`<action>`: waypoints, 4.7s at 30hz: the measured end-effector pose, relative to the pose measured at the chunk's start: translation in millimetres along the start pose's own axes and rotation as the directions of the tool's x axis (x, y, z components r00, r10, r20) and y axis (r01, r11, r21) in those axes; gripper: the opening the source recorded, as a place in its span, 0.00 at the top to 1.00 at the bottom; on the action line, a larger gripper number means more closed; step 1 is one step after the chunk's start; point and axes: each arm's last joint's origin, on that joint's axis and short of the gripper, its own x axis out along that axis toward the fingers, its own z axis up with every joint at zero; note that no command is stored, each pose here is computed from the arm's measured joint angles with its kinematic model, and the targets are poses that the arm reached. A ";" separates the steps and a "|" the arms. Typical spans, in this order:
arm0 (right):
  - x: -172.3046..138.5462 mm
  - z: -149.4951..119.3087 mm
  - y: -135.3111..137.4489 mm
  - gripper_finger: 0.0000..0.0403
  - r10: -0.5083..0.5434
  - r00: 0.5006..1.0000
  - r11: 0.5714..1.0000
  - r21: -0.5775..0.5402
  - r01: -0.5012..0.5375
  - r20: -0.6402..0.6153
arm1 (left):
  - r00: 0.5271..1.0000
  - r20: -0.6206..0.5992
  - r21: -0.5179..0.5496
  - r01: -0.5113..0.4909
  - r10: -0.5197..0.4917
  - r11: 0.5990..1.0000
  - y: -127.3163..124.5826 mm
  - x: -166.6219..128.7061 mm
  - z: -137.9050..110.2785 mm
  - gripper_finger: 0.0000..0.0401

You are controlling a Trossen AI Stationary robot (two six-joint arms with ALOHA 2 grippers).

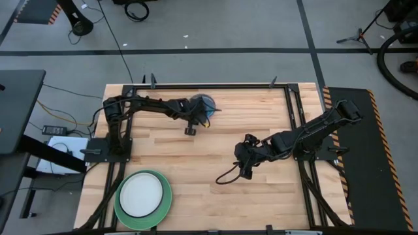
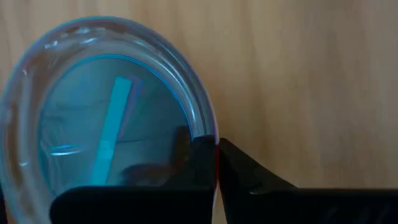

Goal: Stack plastic plates
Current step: Stack the top stacked plates on top of the white plate, then return to Home Position

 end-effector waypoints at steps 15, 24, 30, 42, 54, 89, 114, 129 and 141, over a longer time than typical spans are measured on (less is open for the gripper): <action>-1.6 0.1 6.6 0.48 0.027 0.999 0.999 -0.040 -0.025 0.030 | 0.997 0.072 -0.041 -0.013 0.016 0.999 -96.6 -148.8 35.3 0.97; -2.0 6.5 8.4 0.48 0.009 0.994 0.999 -0.038 -0.004 0.113 | 0.985 0.048 -0.331 0.174 -0.167 0.928 -183.2 -243.2 26.3 0.97; 3.4 18.5 14.9 0.48 -0.005 0.966 0.998 -0.064 0.022 0.258 | 0.954 0.123 -0.423 0.299 -0.273 0.855 -234.9 -288.9 21.7 0.97; 42.3 30.8 44.1 0.48 0.304 0.886 0.949 -0.197 -0.248 0.351 | 0.860 0.194 -0.636 0.476 -0.471 0.608 -332.4 -334.8 -18.0 0.97; 55.1 21.1 55.3 0.48 0.399 0.873 0.912 -0.216 -0.347 0.280 | 0.932 -0.104 -0.748 0.157 -0.348 0.644 -359.7 -305.5 -39.7 0.97; 49.1 2.2 75.2 0.48 0.442 0.875 0.878 -0.295 -0.377 0.199 | 0.951 -0.160 -0.699 0.081 -0.266 0.711 -363.6 -262.9 -15.2 0.95; 48.8 2.1 75.4 0.48 0.443 0.874 0.877 -0.296 -0.378 0.199 | 0.943 -0.115 -0.716 0.138 -0.311 0.685 -366.2 -265.3 -11.2 0.80; 40.8 78.5 39.2 0.48 0.373 0.862 0.911 -0.312 -0.270 0.344 | 0.905 0.417 -0.590 0.202 0.080 0.782 -306.4 -350.6 -58.9 0.71; 26.4 133.6 -10.2 0.48 0.243 0.870 0.926 -0.370 -0.076 0.428 | 0.883 0.411 -0.540 0.035 0.227 0.841 -240.2 -355.9 -49.7 0.72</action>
